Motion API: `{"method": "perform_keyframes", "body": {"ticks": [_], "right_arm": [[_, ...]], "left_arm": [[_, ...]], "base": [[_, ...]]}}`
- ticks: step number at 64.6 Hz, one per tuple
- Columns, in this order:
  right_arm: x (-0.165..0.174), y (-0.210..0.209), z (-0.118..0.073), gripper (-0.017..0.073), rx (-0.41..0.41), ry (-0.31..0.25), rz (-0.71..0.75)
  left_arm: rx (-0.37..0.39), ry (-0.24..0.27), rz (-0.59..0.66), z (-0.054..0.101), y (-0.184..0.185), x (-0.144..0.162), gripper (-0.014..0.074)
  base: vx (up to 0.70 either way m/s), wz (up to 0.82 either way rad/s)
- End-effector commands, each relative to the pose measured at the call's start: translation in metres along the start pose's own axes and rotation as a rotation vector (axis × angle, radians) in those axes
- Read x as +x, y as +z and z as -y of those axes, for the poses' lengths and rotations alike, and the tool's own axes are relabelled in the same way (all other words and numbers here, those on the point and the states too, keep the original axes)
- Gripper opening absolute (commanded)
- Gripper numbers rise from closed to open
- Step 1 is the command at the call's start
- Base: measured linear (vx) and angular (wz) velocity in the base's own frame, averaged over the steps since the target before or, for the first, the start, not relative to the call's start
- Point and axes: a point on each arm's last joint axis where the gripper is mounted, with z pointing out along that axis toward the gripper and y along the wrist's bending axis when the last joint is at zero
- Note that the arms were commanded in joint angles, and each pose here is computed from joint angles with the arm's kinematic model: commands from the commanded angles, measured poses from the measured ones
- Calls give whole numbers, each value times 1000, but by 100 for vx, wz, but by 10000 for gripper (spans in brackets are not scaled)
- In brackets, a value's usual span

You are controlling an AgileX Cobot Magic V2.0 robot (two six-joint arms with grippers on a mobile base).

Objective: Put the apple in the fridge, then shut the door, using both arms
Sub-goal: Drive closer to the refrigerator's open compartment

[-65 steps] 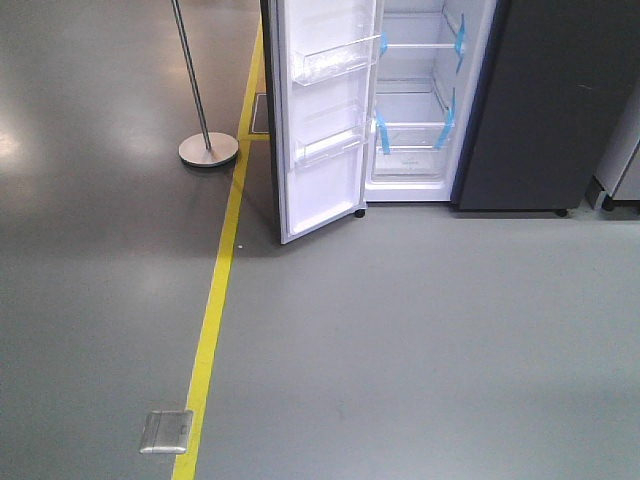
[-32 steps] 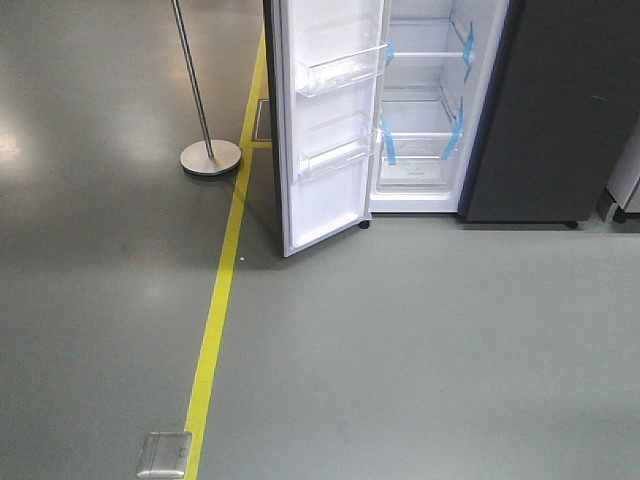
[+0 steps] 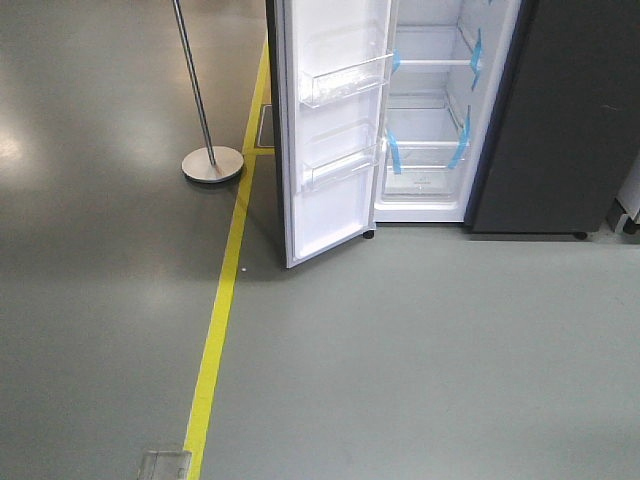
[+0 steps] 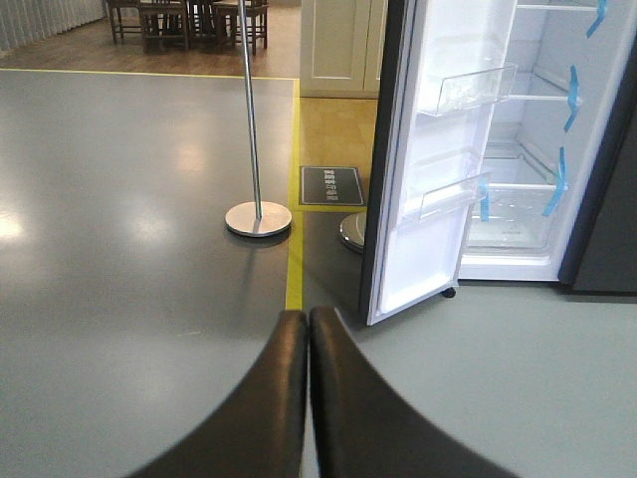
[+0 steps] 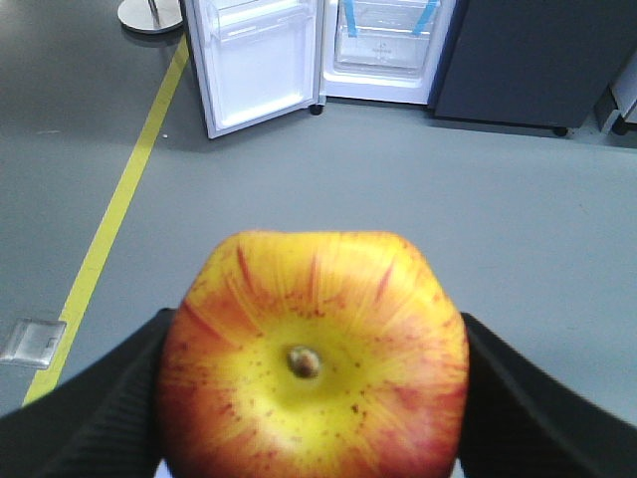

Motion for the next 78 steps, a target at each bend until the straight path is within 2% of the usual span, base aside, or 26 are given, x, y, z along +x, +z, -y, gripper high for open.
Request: {"method": "perform_keyframes", "body": {"ticks": [1, 78], "right_arm": [[-13, -5, 1, 188, 12, -3, 91], [-13, -5, 1, 188, 12, -3, 91]], "left_arm": [[27, -3, 52, 2, 1, 1, -5], [27, -2, 52, 2, 1, 1, -5]], "base": [[10, 1], [9, 0]]}}
